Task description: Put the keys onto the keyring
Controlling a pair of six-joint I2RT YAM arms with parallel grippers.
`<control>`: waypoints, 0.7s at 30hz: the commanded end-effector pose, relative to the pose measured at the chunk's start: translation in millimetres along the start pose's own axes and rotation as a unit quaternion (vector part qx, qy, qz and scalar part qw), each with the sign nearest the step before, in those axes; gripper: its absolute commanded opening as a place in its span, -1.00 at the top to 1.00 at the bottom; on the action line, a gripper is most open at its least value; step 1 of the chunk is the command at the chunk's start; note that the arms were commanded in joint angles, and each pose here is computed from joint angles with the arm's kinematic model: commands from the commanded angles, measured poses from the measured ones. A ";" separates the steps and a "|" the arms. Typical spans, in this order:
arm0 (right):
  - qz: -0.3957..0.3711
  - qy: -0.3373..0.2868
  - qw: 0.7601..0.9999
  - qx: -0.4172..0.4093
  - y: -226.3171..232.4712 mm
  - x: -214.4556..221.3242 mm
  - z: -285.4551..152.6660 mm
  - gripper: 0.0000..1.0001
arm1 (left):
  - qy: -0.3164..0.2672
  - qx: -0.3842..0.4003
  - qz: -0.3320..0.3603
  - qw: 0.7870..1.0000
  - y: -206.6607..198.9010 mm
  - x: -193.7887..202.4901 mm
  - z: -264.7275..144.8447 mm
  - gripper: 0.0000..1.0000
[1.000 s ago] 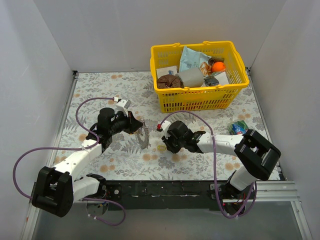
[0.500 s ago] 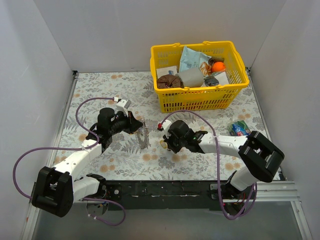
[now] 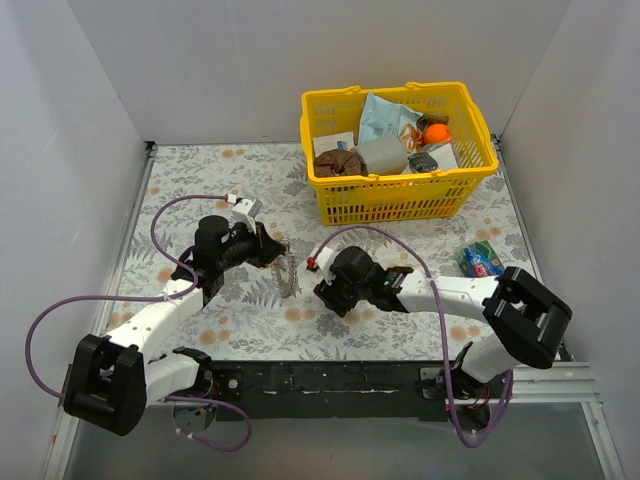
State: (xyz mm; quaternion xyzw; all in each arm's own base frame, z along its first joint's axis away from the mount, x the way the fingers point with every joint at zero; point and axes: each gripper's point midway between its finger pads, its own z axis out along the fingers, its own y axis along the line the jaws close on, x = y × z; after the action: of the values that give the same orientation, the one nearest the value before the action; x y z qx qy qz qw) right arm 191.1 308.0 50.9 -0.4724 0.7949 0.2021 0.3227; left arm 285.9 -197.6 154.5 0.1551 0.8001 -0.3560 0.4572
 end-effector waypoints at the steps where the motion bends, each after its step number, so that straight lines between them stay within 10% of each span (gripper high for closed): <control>1: -0.032 0.018 0.999 0.030 -2.2 -5.2 11.7 -0.25 | -0.021 0.008 0.016 1.000 -6.2 -10.6 -3.9 1.00; 14: -0.026 0.066 0.994 0.087 -15.7 10.3 22.3 -0.01 | -0.023 0.006 0.018 1.000 -5.8 -11.8 -4.7 1.00; 21: -0.020 0.081 0.993 0.088 -15.6 19.1 22.5 0.43 | -0.022 0.006 0.017 1.000 -6.1 -11.2 -5.5 1.00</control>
State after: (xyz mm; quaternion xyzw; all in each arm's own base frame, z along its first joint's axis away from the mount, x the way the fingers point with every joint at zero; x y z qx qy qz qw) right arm 205.1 307.3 24.4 -0.4767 0.8163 0.1010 0.3103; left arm 285.7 -197.4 155.2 0.1555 0.7996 -0.3558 0.4582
